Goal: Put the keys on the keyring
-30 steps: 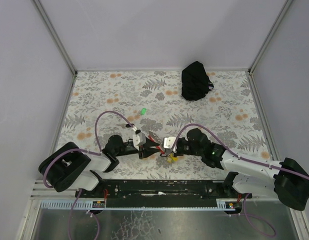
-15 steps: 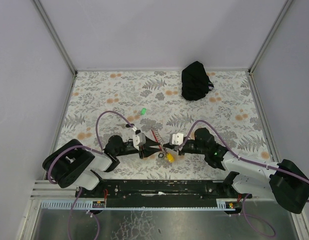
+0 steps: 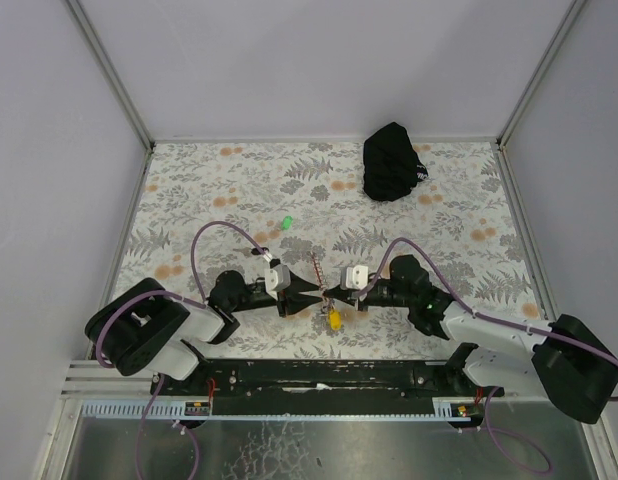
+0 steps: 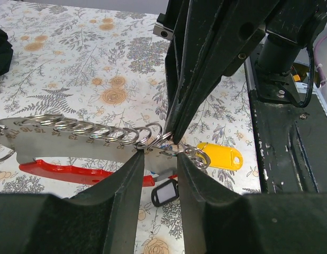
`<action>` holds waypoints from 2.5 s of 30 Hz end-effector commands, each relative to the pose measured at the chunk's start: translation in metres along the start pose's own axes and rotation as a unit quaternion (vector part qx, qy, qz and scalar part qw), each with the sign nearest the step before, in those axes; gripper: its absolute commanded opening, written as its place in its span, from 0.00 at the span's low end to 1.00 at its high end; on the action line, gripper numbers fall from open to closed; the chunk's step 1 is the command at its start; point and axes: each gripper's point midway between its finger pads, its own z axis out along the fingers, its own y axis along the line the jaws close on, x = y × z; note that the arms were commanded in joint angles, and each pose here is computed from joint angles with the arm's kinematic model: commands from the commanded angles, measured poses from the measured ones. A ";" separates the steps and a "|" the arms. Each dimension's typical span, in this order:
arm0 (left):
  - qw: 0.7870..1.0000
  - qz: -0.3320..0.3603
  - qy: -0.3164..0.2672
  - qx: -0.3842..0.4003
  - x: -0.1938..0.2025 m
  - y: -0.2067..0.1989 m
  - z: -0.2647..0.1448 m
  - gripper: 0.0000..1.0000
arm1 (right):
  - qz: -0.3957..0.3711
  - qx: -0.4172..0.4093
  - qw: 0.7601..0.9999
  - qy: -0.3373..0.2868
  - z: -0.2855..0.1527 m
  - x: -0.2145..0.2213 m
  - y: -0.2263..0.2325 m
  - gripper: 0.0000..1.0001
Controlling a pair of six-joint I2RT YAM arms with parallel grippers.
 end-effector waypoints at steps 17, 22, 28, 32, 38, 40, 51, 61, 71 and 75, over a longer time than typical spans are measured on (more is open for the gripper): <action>1.000 0.004 -0.008 0.020 0.003 0.005 0.014 0.21 | 0.037 0.029 0.999 -0.005 0.001 0.020 -0.023 0.00; 1.000 -0.004 0.006 0.010 0.015 0.011 0.015 0.21 | 0.044 0.027 0.999 -0.003 0.000 0.027 -0.021 0.00; 1.000 -0.004 0.025 0.005 0.025 0.016 0.017 0.25 | 0.049 0.013 0.999 -0.004 0.004 0.032 -0.018 0.00; 1.000 -0.009 0.027 0.007 0.028 0.017 0.018 0.25 | 0.048 0.010 0.999 -0.005 0.004 0.032 -0.018 0.00; 0.999 -0.012 0.030 0.001 0.031 0.020 0.018 0.25 | 0.048 0.013 0.999 -0.006 0.002 0.032 -0.018 0.00; 0.999 -0.011 0.032 -0.001 0.032 0.021 0.017 0.24 | 0.048 0.011 0.999 -0.006 0.003 0.031 -0.018 0.00; 0.998 -0.007 0.055 -0.014 0.031 0.026 0.016 0.00 | 0.047 0.014 0.999 0.017 0.000 0.040 -0.018 0.10; 0.985 0.002 0.168 -0.041 0.043 0.041 0.021 0.00 | 0.017 0.038 0.997 0.062 -0.006 0.044 -0.033 0.31; 0.967 0.007 0.249 -0.048 0.049 0.038 0.028 0.00 | -0.009 0.059 0.996 0.064 -0.006 0.041 -0.046 0.38; 0.967 0.011 0.251 -0.040 0.043 0.034 0.029 0.00 | -0.014 0.058 0.996 0.065 -0.004 0.043 -0.047 0.38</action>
